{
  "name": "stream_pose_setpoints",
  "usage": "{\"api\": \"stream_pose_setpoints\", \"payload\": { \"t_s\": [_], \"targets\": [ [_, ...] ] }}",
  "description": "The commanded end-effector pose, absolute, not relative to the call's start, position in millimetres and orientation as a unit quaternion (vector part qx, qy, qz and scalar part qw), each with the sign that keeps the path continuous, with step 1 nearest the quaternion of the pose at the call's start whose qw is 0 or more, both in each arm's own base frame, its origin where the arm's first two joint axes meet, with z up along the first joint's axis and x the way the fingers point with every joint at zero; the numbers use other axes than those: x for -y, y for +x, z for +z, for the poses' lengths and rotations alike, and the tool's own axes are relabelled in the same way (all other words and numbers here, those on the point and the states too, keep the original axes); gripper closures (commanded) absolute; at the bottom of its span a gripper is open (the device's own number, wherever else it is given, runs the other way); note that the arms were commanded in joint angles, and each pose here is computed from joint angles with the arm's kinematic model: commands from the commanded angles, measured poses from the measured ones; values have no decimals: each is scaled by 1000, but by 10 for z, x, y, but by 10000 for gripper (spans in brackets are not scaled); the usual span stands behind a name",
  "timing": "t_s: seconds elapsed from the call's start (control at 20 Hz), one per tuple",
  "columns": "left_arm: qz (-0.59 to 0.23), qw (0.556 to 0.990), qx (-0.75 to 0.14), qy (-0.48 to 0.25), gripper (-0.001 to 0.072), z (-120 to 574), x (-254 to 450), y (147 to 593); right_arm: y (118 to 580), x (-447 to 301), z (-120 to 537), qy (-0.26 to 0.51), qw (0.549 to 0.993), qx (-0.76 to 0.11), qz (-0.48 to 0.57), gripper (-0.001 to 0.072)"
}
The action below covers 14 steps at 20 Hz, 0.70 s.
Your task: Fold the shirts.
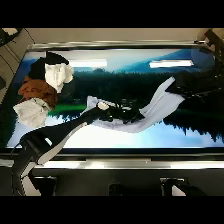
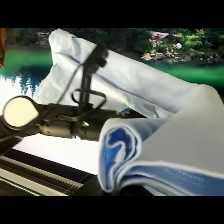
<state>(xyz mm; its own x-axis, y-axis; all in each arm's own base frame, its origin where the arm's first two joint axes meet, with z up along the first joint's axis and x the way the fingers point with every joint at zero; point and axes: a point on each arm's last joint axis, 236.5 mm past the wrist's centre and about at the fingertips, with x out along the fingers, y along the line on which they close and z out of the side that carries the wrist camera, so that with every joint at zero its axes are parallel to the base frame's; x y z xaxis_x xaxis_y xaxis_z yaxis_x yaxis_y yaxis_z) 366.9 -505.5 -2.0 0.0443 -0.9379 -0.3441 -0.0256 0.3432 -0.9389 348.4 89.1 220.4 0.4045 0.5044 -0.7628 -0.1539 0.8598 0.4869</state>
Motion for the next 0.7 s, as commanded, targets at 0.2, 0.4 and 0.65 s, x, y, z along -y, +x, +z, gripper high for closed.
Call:
{"api": "stream_pose_setpoints", "payload": {
  "t_s": [0.2, 0.4, 0.65],
  "targets": [
    [-366, 766, -450, -277, 685, 1269, 3427, 4434, 3919, -1211, 2140, 228, 809, -482, 247, 669],
    [-275, 859, -355, -247, 684, 2170, 1982, 4657, 4109, -2074, 1965, 209, 801, -471, 306, 669],
    [-207, 909, -260, -250, 683, 3039, 950, 4329, 4200, -3350, 1149, 210, 762, -507, 344, 669]
  ]
}}
